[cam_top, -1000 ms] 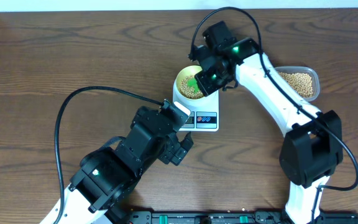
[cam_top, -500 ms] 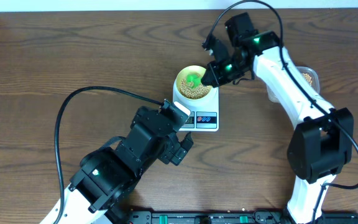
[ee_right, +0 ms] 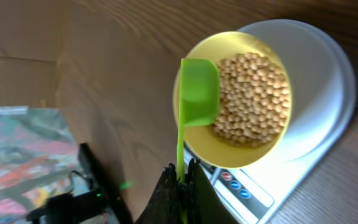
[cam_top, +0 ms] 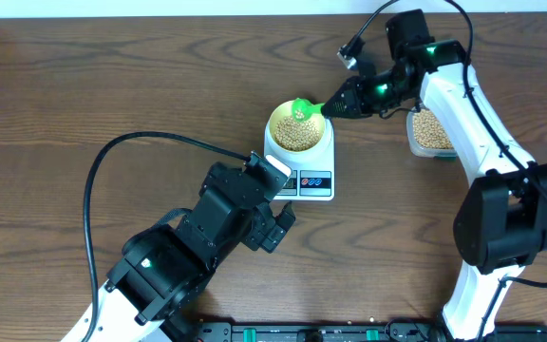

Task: Scoop item into bowl and weigh 50g on scale

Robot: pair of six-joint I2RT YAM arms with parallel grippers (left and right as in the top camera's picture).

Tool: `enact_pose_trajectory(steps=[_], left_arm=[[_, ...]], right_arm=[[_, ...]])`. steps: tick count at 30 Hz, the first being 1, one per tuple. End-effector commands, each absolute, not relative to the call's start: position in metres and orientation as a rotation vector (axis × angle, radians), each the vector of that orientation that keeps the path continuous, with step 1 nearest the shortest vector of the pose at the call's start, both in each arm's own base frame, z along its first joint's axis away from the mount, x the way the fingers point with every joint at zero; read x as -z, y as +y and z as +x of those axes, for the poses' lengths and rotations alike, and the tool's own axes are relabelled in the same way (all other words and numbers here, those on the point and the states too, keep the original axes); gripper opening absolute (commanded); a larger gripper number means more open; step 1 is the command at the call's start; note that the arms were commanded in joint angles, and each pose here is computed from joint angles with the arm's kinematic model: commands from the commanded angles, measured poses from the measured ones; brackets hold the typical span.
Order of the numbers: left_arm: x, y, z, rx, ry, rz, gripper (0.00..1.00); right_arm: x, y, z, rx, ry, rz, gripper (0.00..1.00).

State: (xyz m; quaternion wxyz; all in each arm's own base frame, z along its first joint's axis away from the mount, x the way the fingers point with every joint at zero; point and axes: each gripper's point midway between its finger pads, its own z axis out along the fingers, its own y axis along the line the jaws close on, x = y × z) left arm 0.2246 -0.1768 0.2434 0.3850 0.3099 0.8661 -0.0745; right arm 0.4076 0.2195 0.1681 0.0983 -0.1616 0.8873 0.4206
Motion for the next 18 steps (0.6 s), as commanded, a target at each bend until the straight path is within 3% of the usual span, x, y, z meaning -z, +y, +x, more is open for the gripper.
enact_pose_trajectory(steps=[1,18], left_arm=[[-0.258,-0.175,0.228,0.182,2.170,0.777,0.98],[-0.258,-0.175,0.228,0.182,2.170,0.777,0.98]], right_arm=[[-0.168,0.218,0.406,-1.393,2.590,-0.455,0.01],[-0.196,0.114,0.436,-1.521,2.425,-0.136,0.01]])
